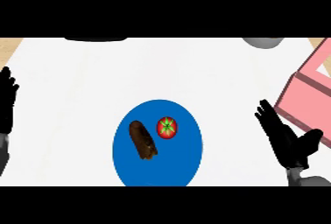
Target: Pick the tomato from the plate and place it in the cardboard box
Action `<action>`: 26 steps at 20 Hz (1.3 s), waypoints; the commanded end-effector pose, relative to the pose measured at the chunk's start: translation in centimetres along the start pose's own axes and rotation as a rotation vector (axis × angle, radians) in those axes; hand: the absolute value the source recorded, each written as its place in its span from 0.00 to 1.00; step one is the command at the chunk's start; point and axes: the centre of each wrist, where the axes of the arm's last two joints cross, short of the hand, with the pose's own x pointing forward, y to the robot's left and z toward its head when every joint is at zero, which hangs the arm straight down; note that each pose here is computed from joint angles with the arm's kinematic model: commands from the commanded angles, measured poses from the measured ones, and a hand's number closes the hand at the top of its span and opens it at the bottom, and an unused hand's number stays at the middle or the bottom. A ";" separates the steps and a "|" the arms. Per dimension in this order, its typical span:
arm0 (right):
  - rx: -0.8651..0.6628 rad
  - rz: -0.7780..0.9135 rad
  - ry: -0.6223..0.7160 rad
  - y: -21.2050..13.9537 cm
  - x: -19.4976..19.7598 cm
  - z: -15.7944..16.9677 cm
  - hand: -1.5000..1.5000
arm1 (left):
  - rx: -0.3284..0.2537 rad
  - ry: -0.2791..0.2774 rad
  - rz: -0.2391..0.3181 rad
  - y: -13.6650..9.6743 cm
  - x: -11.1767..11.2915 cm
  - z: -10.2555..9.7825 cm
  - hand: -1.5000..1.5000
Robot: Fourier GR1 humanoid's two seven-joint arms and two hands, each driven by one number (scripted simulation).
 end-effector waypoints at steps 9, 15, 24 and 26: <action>0.276 0.026 -0.623 10.7 12.3 -6.6 0.00 | -0.444 -0.026 0.294 -6.3 0.6 4.0 0.50; 0.545 0.131 -0.879 11.3 12.9 -7.5 0.00 | -0.432 0.000 0.295 -4.4 -1.5 4.7 0.50; 0.673 0.925 -0.668 9.3 20.6 -6.0 0.00 | -0.423 0.009 0.299 -2.5 -0.9 5.6 0.50; 0.703 1.037 -0.636 11.8 21.2 -5.3 0.00 | -0.434 -0.002 0.311 -2.4 -0.6 5.6 0.50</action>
